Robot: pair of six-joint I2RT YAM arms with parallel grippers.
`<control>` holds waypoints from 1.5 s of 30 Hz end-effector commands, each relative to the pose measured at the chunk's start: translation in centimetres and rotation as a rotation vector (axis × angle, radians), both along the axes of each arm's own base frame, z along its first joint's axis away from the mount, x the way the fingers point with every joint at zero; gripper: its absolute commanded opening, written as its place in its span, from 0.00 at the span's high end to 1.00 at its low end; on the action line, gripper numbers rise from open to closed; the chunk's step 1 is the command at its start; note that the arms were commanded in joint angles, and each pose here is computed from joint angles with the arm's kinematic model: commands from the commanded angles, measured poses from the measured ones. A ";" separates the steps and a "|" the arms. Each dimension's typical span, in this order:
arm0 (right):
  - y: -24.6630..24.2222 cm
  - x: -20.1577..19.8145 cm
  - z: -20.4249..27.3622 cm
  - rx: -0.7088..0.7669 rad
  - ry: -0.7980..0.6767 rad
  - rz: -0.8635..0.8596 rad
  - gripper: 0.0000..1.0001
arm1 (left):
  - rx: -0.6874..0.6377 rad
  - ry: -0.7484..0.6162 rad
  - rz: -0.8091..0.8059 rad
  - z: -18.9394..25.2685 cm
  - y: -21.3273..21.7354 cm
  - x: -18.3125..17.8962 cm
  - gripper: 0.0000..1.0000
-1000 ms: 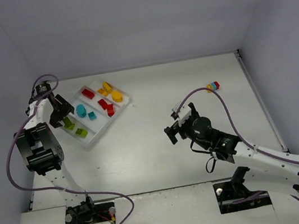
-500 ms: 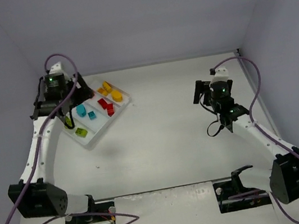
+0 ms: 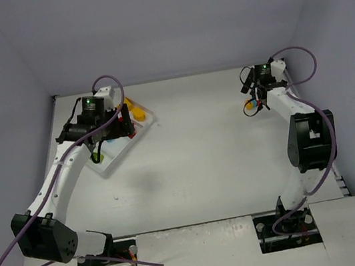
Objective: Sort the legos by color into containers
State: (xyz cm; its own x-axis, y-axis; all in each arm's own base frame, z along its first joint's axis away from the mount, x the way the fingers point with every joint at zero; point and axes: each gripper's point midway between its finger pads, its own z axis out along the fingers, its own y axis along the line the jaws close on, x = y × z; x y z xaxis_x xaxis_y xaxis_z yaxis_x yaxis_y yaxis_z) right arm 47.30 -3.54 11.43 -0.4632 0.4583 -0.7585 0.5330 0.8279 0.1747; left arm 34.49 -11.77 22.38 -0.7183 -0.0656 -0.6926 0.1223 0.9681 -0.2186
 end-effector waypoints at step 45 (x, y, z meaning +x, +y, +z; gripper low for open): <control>4.8 2.3 0.1 0.347 -0.117 0.006 1.00 | -0.157 -0.124 -0.121 3.2 -3.0 -0.2 0.26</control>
